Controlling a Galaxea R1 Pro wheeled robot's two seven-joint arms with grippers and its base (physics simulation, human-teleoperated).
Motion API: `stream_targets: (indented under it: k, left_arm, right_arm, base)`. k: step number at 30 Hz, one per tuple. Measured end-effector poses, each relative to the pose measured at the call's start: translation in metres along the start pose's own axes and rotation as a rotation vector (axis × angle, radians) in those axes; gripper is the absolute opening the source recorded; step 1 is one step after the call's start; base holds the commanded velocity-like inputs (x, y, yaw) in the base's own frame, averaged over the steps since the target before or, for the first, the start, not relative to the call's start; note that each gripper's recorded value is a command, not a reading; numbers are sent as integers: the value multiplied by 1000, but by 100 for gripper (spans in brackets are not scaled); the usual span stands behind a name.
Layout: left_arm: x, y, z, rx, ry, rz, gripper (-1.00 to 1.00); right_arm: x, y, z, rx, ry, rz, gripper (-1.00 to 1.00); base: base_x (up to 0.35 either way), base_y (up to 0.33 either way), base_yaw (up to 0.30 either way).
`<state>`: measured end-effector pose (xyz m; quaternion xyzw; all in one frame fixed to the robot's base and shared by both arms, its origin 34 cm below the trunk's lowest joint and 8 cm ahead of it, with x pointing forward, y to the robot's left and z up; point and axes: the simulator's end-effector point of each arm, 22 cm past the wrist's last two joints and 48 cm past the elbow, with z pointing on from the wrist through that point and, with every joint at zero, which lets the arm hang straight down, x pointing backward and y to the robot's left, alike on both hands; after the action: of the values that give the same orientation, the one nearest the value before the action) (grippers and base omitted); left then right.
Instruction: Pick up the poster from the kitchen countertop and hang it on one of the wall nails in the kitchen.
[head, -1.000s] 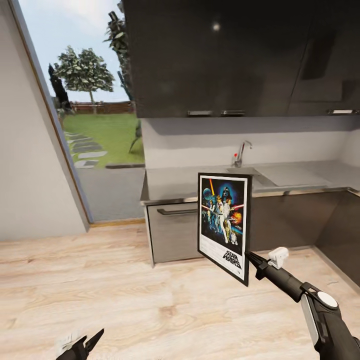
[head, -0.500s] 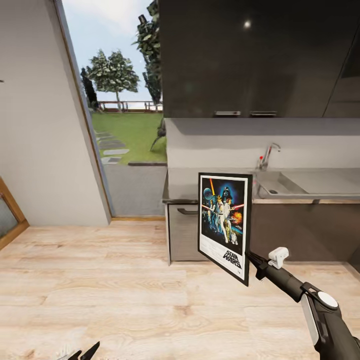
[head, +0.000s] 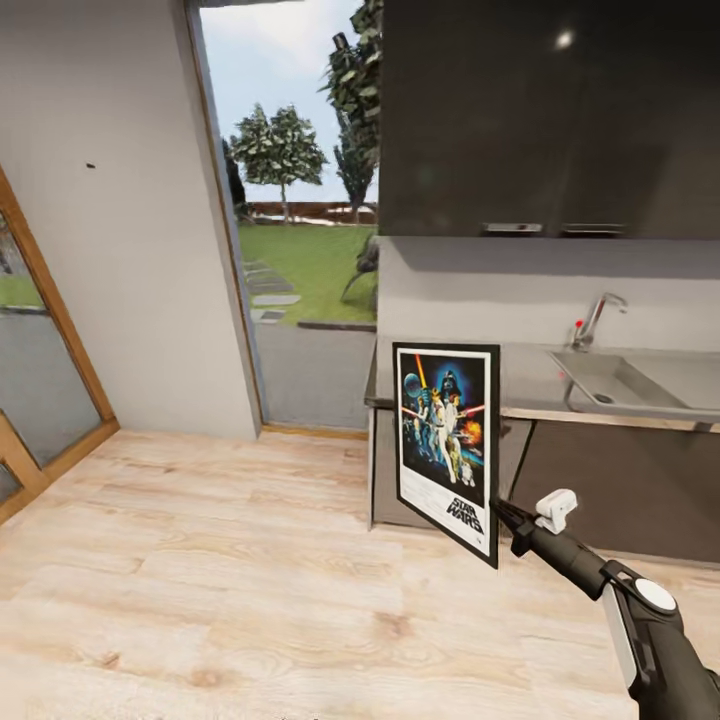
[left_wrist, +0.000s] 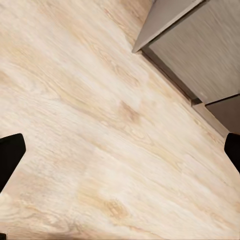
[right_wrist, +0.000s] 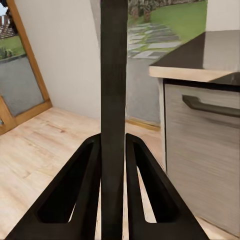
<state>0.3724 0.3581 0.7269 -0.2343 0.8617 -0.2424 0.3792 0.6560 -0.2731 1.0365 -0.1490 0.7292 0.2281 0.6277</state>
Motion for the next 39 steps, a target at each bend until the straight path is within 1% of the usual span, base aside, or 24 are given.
stream_targets:
  k: [5,18,25,28,29,30,32,36,39]
  left_arm:
    - [0,0,-1,-1,-2,-2,100]
    - [-1,0,-1,0,-4,-2,100]
    - [-2,2,0,-10,-8,6,100]
    - [-5,9,3,-51,-15,11,100]
    - [-10,15,10,-104,-28,9,100]
    - [-12,18,13,-126,-34,8,100]
    - [-21,21,24,-192,-56,-2,100]
    - [-27,19,31,-225,-73,-9,100]
    - [-31,21,31,-235,-78,-8,100]
  right_arm:
    - [1,1,0,-1,7,-5,-100]
    - [2,1,0,-2,9,-5,-100]
    - [2,1,0,-2,10,-6,-100]
    - [2,1,0,-2,9,-6,-100]
    - [2,1,0,-2,10,-7,-100]
    - [2,1,0,-2,12,-8,-100]
    - [4,2,1,-3,19,-13,-100]
    - [5,2,1,-3,23,-16,-100]
    - [5,2,1,-4,24,-17,-100]
  base:
    - [180,35,254]
    - [310,167,31]
    - [148,97,233]
    - [25,16,276]
    - [11,7,281]
    - [7,5,282]
    - [4,3,283]
    - [2,1,284]
    - [0,0,285]
